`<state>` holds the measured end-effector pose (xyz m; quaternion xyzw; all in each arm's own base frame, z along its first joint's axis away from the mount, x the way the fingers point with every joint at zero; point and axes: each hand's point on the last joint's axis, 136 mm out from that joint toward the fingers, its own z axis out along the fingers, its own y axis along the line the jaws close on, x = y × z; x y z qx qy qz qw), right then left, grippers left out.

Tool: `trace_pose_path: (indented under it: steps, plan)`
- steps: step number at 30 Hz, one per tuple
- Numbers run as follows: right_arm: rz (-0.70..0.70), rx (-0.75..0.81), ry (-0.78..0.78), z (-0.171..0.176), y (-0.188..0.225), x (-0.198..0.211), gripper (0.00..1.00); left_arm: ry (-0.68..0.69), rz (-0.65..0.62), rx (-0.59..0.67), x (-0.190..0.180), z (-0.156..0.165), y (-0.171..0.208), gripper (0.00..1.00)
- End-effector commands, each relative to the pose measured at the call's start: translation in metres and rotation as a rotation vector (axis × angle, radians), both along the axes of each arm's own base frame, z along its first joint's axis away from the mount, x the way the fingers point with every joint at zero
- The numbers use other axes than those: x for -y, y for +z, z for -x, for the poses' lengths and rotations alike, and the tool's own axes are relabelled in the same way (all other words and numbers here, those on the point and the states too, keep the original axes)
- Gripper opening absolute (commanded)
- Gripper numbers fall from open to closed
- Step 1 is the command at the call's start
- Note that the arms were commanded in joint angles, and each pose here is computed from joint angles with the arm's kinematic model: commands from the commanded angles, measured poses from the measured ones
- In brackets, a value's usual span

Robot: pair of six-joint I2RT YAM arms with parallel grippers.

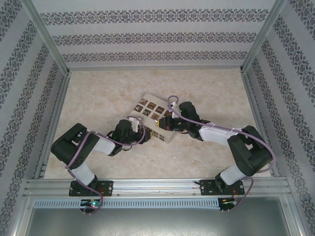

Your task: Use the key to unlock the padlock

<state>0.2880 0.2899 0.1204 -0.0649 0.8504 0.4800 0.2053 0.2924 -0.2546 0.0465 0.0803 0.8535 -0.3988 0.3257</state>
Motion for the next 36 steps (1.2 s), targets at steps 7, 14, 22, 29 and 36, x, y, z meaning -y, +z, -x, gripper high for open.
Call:
trace_pose_path:
  steps: [7, 14, 22, 29, 36]
  plan:
    - [0.027, 0.222, -0.025, 0.02, 0.036, 0.024, 0.0, 0.01, 0.129, -0.028, 0.016, -0.003, 0.053, 0.27]
    - [0.083, 0.352, -0.007, 0.053, 0.032, 0.032, 0.0, 0.012, 0.185, -0.124, 0.021, 0.002, 0.065, 0.27]
    - [0.204, 0.523, 0.025, 0.083, 0.01, 0.024, 0.0, 0.017, 0.213, -0.218, 0.028, 0.003, 0.078, 0.27]
    - [0.304, 0.576, 0.001, 0.087, -0.016, 0.023, 0.0, 0.03, 0.206, -0.271, 0.028, 0.005, 0.086, 0.27]
    - [0.354, 0.631, -0.045, 0.078, -0.02, 0.023, 0.0, 0.049, 0.213, -0.304, 0.027, 0.005, 0.089, 0.27]
